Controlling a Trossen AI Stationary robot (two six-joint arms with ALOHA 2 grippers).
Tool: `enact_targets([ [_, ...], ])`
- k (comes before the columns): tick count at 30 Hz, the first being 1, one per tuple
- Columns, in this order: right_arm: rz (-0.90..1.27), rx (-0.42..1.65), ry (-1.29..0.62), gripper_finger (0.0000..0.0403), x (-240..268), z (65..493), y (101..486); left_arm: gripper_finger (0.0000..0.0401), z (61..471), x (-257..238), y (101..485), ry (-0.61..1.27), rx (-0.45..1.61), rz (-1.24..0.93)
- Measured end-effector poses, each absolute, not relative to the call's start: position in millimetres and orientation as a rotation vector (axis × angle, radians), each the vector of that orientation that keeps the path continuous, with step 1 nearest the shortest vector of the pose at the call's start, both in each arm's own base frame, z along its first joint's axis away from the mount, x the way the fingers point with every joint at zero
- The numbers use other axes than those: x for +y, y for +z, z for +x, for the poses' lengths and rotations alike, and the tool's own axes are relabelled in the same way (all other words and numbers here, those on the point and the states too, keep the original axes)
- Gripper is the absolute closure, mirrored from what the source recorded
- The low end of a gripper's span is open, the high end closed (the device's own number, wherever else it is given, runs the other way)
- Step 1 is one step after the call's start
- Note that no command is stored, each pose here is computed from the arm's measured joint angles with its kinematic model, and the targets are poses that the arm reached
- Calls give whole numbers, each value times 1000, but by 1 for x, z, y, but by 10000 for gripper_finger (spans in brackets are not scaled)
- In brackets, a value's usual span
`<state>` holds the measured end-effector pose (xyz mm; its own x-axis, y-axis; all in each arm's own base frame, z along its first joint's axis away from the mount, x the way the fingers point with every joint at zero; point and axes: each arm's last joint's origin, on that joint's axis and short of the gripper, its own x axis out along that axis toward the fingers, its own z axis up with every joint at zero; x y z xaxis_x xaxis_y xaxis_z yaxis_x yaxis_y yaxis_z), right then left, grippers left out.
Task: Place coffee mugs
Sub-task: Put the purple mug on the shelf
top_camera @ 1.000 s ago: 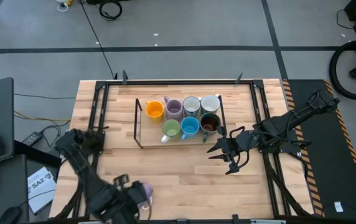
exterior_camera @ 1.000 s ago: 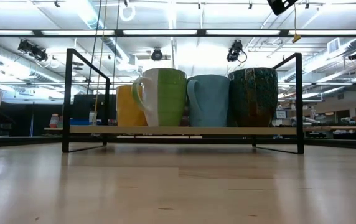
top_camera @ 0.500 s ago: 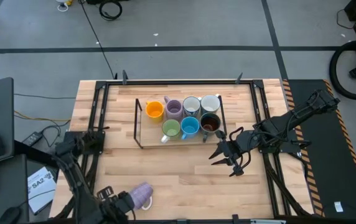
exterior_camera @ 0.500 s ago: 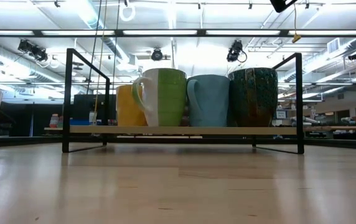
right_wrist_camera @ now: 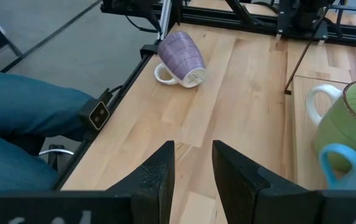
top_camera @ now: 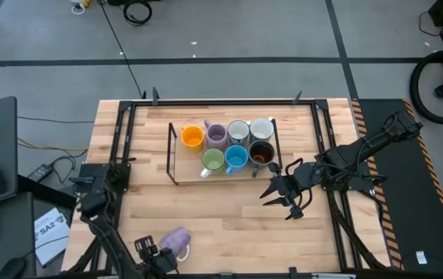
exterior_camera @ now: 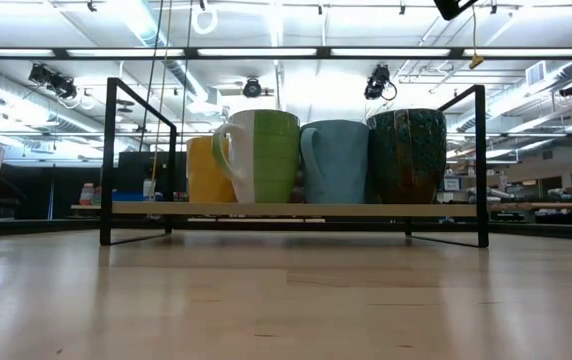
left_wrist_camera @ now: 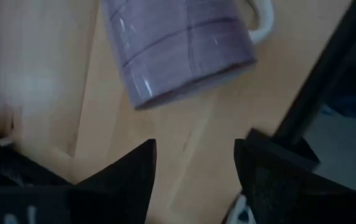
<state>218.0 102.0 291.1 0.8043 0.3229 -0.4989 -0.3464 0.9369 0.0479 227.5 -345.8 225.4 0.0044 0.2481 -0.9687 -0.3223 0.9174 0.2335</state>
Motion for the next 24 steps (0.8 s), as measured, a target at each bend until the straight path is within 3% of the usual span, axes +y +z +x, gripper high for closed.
enact_targets([
  [8, -46, 526, 359, 290, 102, 218, 291, 181, 231, -351, 205, 534, 1500, -71],
  [24, -46, 526, 359, 290, 102, 218, 291, 182, 224, -355, 204, 642, 1546, -217],
])
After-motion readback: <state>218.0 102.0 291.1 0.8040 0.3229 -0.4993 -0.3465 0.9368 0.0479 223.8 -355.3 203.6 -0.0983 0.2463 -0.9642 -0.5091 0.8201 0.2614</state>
